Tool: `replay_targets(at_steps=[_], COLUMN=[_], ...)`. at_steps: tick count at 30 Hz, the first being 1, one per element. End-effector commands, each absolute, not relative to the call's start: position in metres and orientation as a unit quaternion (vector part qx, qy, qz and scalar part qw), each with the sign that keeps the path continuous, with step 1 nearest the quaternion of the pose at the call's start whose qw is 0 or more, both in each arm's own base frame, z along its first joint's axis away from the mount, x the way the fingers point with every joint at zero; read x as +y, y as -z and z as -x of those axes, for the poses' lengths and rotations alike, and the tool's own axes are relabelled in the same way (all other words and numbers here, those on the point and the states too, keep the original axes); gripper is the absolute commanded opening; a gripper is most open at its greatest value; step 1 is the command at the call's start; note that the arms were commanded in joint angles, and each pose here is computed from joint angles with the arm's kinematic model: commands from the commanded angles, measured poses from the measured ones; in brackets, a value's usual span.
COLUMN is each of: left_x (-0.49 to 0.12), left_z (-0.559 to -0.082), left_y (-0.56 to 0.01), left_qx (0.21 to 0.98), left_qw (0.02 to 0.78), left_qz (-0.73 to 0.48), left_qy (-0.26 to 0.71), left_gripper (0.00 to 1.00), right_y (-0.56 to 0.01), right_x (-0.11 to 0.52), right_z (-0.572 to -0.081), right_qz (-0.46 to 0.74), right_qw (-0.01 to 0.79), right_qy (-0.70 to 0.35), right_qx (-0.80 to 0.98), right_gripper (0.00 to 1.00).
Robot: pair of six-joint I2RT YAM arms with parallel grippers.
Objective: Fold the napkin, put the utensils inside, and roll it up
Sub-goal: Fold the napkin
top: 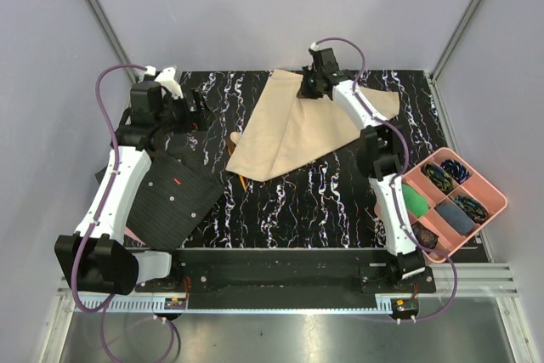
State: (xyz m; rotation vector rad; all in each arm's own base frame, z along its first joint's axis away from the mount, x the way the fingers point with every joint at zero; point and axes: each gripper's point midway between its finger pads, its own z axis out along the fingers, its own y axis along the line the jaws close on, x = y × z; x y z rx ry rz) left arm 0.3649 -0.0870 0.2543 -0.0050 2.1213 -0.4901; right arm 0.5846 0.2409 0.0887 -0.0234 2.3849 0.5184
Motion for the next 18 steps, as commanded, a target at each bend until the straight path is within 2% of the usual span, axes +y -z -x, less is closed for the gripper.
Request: replay_targets(at_steps=[1, 2, 8, 14, 18], left_x=[-0.087, -0.087, -0.088, -0.088, -0.088], left_z=[-0.369, -0.369, -0.37, -0.371, -0.372], left_y=[-0.256, -0.256, -0.254, -0.249, -0.249], left_qx=[0.858, 0.859, 0.86, 0.863, 0.863], left_qw=[0.471, 0.47, 0.468, 0.462, 0.461], left_qz=[-0.001, -0.001, -0.001, -0.001, -0.001], left_qy=[0.204, 0.204, 0.203, 0.204, 0.206], left_gripper=[0.97, 0.97, 0.97, 0.97, 0.97], right_y=[-0.116, -0.133, -0.126, -0.152, -0.156], right_x=[0.277, 0.282, 0.296, 0.311, 0.314], right_z=[-0.621, -0.63, -0.66, -0.689, -0.698], right_qz=[-0.011, -0.021, -0.057, -0.062, -0.069], right_qw=[0.394, 0.413, 0.452, 0.528, 0.55], right_qy=[-0.26, -0.275, -0.32, -0.386, -0.403], right_qx=[0.882, 0.868, 0.831, 0.754, 0.728], right_gripper=[0.0, 0.0, 0.0, 0.0, 0.0])
